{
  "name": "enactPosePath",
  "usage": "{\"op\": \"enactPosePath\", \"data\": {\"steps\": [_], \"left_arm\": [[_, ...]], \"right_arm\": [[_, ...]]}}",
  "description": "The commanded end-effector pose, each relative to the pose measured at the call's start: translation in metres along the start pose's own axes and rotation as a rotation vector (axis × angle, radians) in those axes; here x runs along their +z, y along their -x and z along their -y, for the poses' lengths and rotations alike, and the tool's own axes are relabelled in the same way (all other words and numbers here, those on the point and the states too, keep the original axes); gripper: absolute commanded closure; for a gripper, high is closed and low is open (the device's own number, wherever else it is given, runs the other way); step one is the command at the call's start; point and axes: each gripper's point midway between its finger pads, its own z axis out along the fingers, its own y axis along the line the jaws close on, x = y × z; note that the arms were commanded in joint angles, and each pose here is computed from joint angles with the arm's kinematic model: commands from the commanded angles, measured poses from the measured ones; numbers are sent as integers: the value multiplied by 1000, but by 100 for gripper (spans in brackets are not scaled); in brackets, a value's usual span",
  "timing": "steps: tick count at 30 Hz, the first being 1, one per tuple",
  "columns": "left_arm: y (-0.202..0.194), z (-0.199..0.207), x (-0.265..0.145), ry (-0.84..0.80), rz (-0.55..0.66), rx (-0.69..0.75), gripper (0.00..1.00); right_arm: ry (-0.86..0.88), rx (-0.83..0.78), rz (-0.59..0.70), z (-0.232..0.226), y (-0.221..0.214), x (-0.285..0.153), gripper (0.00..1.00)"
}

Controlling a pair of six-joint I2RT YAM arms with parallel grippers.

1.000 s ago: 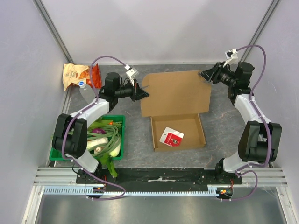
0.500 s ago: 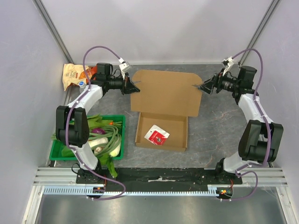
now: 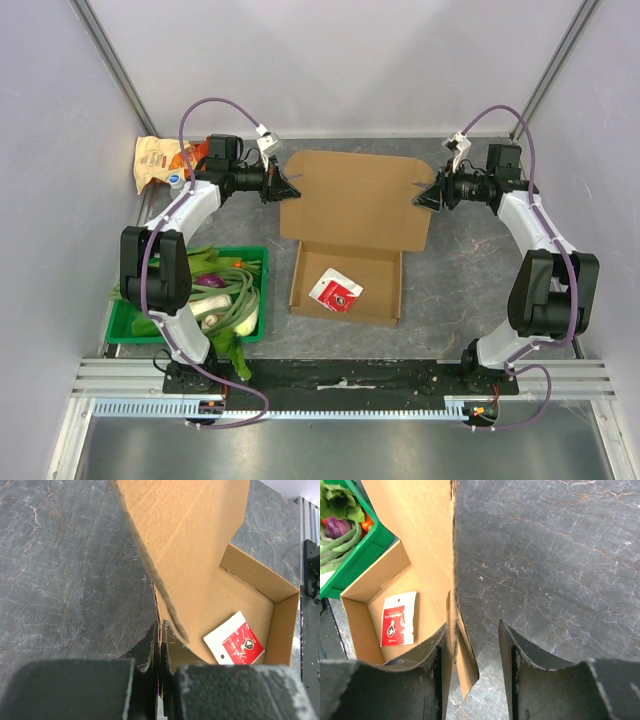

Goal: Fold the paper box

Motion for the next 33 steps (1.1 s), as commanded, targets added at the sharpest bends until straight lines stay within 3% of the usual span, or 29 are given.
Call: {"op": "enactPosePath", "data": {"steps": [1,5,6,9,11,14,17,22,28,33], "left_arm": [[10,-6,-5,51,-5,84,98],[14,-7,-4,55,5,73,98],[15,-8,-5,67,8,70,98],[30,-21,-9,199,39,45,98],[47,-35,-20,359,95,37,98],[60,-51,-34,568,173,-49,98],[84,-53,-44,682,283,-108,98],[102,-34,-21,740,354,-74,98],[83,-32,1,874,400,-142,98],[70,-28,16,935,424,-200,98]], "right_arm": [[-54,-81,-43,-1,12,-5,54],[-24,-98,-63,-13,12,-1,72],[-19,-103,-67,-16,13,1,82],[-103,-102,-59,-8,21,2,100],[-223,-125,20,7,47,-1,100],[-463,-21,170,28,77,-15,100],[-553,52,340,24,107,-24,100],[-646,29,362,16,115,-8,100],[-861,219,492,24,107,-9,100],[-993,216,533,10,87,-3,100]]}}
